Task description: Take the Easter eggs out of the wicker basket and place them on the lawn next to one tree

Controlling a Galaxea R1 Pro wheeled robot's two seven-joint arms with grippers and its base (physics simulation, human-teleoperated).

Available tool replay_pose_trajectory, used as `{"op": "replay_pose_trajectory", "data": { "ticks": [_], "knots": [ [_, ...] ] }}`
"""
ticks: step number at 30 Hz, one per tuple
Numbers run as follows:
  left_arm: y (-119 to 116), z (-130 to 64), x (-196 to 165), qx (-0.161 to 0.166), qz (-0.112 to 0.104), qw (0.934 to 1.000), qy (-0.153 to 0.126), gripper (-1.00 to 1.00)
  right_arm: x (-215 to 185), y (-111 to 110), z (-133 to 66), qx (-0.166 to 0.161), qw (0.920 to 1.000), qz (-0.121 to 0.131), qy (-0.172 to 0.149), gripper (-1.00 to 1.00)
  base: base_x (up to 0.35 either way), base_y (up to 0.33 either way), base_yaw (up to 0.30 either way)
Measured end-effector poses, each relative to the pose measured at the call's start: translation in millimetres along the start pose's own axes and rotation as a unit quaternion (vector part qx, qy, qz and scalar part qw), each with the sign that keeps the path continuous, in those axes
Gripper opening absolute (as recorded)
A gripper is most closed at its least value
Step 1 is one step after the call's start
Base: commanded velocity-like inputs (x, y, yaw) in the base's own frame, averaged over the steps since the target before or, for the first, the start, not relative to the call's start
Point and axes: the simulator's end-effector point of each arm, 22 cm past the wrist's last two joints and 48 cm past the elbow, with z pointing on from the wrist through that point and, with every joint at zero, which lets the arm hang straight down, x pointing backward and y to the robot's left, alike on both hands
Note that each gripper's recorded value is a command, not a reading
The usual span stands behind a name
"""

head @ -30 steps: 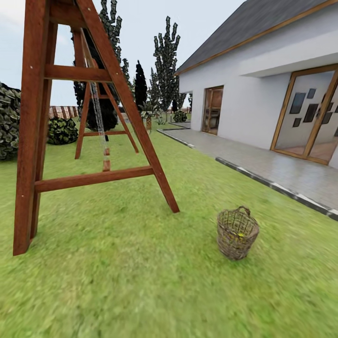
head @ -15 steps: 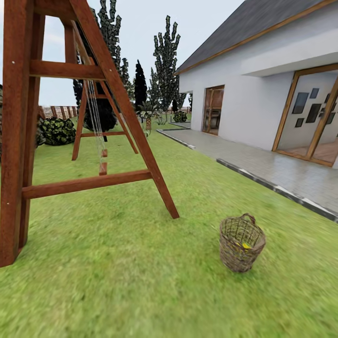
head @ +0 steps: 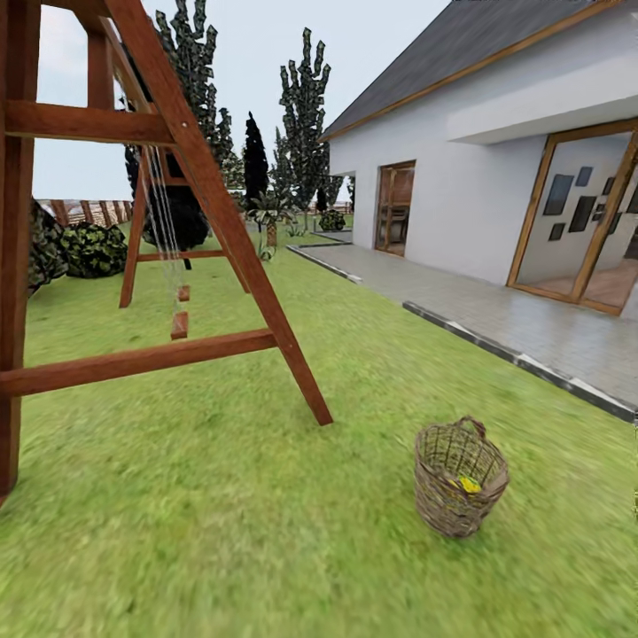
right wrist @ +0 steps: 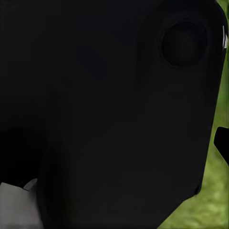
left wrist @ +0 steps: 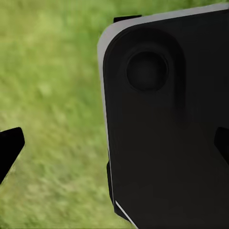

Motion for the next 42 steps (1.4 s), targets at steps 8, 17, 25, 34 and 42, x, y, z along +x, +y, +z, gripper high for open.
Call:
{"op": "replay_pose_trajectory", "data": {
  "ticks": [8, 17, 25, 34, 42],
  "knots": [
    [0.1, 0.0, -1.2, 0.0, 0.0, 1.0, -0.002, 1.0, -1.2, -0.2, 0.0, 0.0, 1.0, -0.001, -0.002, 1.0, 0.322, 0.017, -0.258],
    [0.3, 0.1, -2.7, 0.0, 0.0, 1.0, -0.004, 1.0, -2.7, -0.3, 0.1, 0.0, 1.0, -0.001, -0.003, 1.0, 0.32, 0.127, -0.268],
    [0.4, 0.2, -4.2, -0.001, 0.0, 1.0, -0.005, 1.0, -3.4, -0.4, 0.1, 0.0, 1.0, -0.001, -0.004, 1.0, 0.269, 0.222, -0.268],
    [0.6, 0.2, -5.7, -0.001, 0.0, 1.0, -0.007, 1.0, -4.9, -0.4, 0.1, 0.0, 1.0, -0.001, -0.006, 1.0, 0.213, 0.266, -0.268],
    [0.7, 0.3, -7.1, -0.001, -0.001, 1.0, -0.009, 1.0, -6.3, -0.4, 0.2, 0.0, 1.0, -0.001, -0.008, 1.0, 0.114, 0.303, -0.268]
  ]
}}
